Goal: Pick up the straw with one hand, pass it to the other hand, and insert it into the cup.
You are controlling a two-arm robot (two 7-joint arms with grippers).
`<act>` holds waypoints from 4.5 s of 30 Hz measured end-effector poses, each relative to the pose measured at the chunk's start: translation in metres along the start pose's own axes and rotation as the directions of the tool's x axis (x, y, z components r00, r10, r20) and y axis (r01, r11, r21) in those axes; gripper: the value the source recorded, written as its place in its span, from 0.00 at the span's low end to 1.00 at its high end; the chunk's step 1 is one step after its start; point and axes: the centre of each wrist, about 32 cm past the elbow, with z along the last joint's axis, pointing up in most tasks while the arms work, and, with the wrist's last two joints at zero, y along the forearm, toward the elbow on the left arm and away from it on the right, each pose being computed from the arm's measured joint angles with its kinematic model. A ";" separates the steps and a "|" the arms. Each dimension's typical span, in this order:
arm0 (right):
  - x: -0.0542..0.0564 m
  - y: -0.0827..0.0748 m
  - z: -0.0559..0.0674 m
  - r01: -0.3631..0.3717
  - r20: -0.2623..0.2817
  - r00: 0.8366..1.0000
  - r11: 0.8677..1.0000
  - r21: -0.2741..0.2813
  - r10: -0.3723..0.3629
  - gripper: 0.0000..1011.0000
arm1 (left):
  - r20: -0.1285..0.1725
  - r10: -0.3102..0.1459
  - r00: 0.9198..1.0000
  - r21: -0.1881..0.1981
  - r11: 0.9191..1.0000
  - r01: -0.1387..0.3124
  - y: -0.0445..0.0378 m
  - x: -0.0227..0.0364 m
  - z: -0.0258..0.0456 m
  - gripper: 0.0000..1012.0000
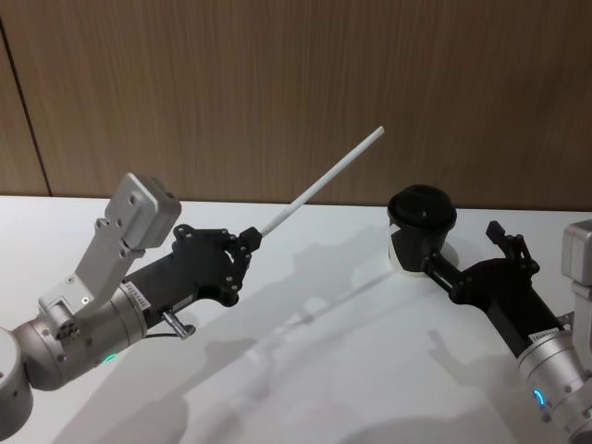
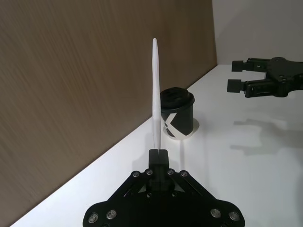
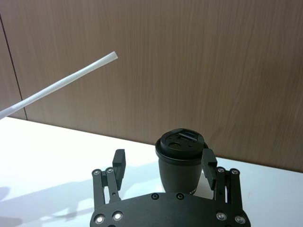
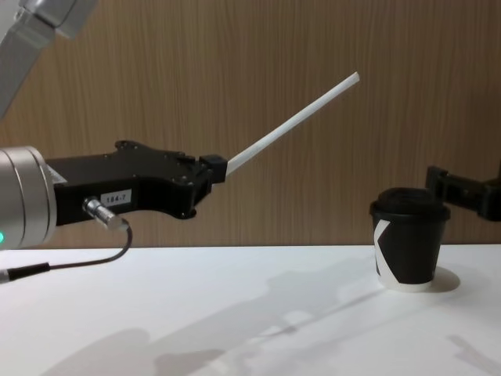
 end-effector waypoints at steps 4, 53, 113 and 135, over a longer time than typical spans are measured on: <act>0.000 0.000 0.000 0.000 0.000 1.000 1.000 0.000 0.000 0.99 | 0.001 -0.009 1.000 -0.007 1.000 0.009 -0.0010 0.0009 0.0013 0.00; 0.007 0.000 0.019 -0.099 -0.066 0.993 0.995 -0.020 0.098 0.99 | -0.004 -0.047 0.999 -0.032 0.998 0.047 -0.0056 0.0045 0.0074 0.00; 0.000 0.016 0.102 -0.376 -0.603 0.765 0.917 -0.131 0.228 0.99 | -0.004 -0.047 0.999 -0.032 0.998 0.047 -0.0057 0.0046 0.0076 0.00; 0.001 0.034 0.105 -0.406 -0.595 0.753 0.910 -0.088 0.279 0.99 | -0.003 -0.047 0.999 -0.032 0.998 0.047 -0.0057 0.0046 0.0076 0.00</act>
